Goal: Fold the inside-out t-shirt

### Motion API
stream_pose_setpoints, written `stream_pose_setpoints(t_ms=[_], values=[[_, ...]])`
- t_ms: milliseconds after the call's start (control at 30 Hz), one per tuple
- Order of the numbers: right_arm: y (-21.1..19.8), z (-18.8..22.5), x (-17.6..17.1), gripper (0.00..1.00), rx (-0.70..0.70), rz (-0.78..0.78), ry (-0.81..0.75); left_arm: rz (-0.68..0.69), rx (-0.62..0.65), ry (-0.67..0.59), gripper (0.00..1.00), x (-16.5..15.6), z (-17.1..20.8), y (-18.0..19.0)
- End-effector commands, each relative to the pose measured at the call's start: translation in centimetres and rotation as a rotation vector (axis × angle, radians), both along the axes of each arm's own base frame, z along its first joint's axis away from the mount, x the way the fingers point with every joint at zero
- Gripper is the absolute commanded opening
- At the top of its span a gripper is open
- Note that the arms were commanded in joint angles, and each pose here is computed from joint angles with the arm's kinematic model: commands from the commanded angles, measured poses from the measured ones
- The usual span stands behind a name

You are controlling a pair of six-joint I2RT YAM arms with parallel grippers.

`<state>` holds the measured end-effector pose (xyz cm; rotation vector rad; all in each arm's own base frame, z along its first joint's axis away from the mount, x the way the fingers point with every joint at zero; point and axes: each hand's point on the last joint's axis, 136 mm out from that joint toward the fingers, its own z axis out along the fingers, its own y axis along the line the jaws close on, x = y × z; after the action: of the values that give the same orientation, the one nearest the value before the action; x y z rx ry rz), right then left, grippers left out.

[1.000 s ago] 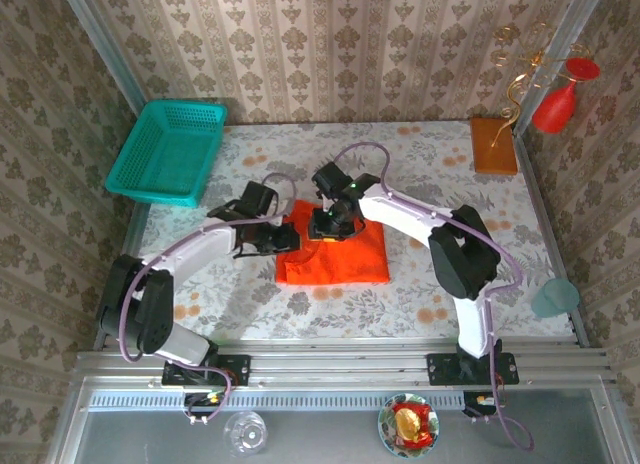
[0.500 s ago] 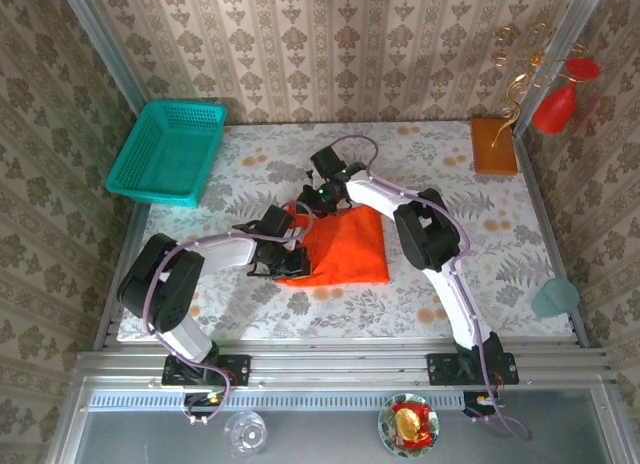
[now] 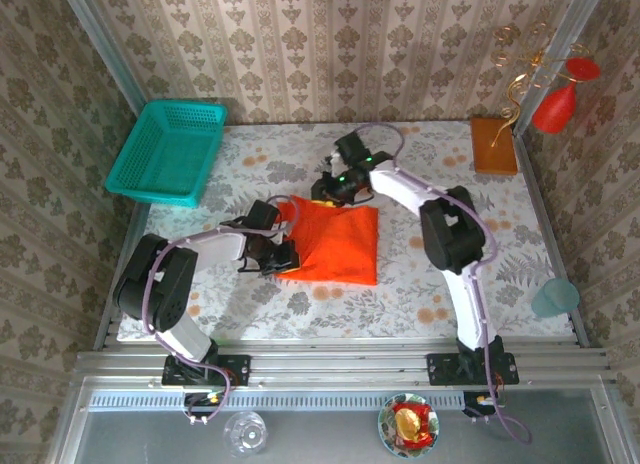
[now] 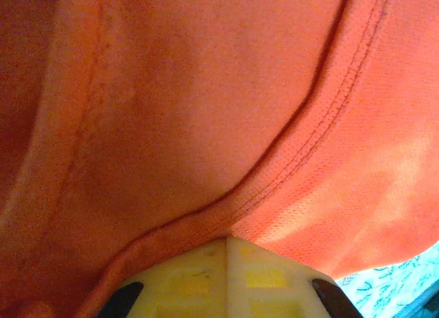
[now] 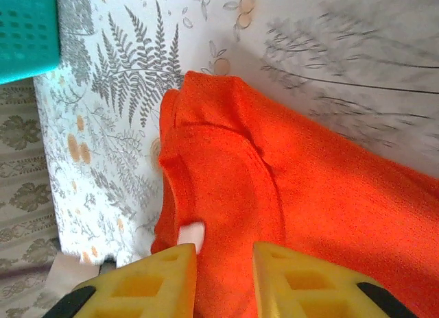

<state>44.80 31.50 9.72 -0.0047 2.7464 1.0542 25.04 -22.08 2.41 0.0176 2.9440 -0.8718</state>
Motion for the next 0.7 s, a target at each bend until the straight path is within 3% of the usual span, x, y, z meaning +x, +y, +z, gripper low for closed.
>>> stream_pose_setpoints(t_ms=[0, 100, 367, 667], values=[[-4.8, -0.6, -1.9, 0.27, -0.079, -0.009, 0.060, 0.022, 0.071, 0.004, 0.06, 1.2, -0.7, 2.3], [-8.0, -3.5, -3.5, 0.27, -0.120, -0.031, 0.137, 0.023, 0.077, 0.009, 0.06, 2.4, -0.8, 2.9], [-10.8, -8.2, -7.8, 0.26, -0.210, -0.011, 0.224, 0.016, 0.107, 0.017, 0.06, 5.1, -1.2, 4.6], [-11.9, -11.2, -17.8, 0.26, -0.257, -0.085, 0.402, -0.014, 0.121, -0.001, 0.07, 8.8, -0.8, 5.4]])
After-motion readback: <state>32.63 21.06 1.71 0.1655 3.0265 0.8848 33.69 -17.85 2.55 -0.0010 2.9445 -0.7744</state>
